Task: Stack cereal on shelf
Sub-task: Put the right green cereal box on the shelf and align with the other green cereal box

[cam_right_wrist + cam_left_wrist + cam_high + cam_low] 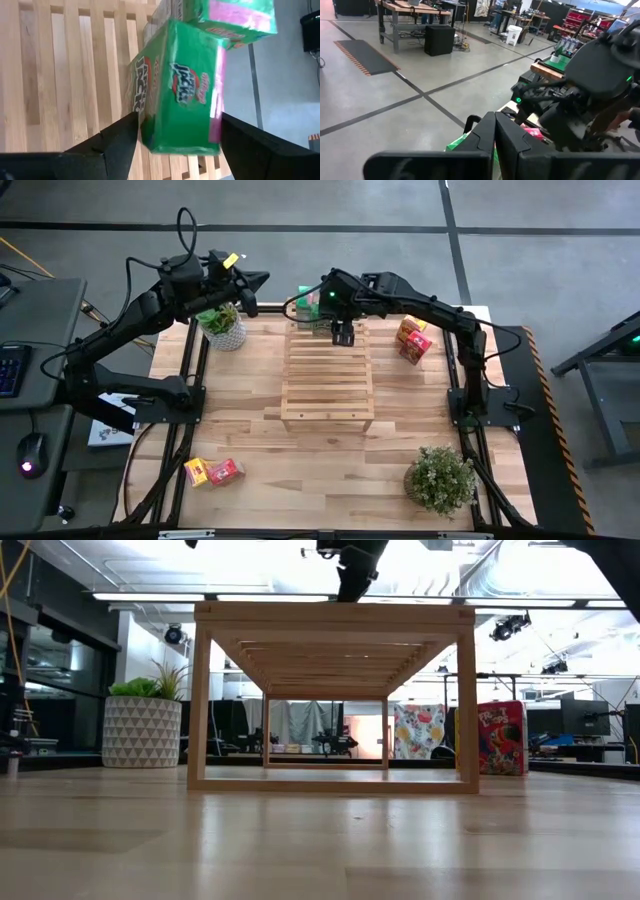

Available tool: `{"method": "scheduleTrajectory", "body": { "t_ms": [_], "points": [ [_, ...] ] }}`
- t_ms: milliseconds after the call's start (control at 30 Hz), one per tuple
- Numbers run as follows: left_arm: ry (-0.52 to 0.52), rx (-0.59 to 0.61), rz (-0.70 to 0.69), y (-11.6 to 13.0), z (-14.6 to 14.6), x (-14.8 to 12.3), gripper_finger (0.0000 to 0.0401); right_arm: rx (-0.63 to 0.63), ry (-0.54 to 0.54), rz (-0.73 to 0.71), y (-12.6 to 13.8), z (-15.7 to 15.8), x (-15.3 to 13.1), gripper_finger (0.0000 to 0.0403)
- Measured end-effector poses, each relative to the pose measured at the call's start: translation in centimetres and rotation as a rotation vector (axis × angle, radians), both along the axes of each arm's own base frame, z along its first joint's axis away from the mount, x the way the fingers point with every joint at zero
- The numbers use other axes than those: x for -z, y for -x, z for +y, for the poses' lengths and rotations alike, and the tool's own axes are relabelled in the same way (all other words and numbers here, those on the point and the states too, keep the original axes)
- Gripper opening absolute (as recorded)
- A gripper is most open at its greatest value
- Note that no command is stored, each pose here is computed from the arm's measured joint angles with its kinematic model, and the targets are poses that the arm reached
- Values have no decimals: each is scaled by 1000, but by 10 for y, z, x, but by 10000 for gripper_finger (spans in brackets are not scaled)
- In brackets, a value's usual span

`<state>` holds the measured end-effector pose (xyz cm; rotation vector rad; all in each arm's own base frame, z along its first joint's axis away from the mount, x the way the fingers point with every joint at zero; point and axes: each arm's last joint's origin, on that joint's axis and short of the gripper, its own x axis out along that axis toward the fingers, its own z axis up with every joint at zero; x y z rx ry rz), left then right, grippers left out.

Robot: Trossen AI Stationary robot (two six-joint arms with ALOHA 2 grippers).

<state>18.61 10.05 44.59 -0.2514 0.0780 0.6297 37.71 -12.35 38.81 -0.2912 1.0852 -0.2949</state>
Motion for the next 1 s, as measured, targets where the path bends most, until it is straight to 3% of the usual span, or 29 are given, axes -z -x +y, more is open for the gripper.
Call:
{"method": "scheduleTrajectory", "body": {
  "t_ms": [367,633,733,833,933,1000],
  "points": [
    [10,-1,22,0,0,2,0,19,-43,-207,19,-6,-45,256],
    [21,-1,43,1,0,5,0,33,-130,-234,61,9,-70,242],
    [35,-1,70,1,-1,7,0,60,-169,-171,77,15,-72,201],
    [53,-2,98,2,-1,11,0,85,-204,-129,85,18,-67,134],
    [78,-7,103,2,-1,12,0,74,-264,-132,90,21,-50,48],
    [86,-6,111,2,-1,13,0,57,-308,-175,92,27,-29,13]
  ]
}}
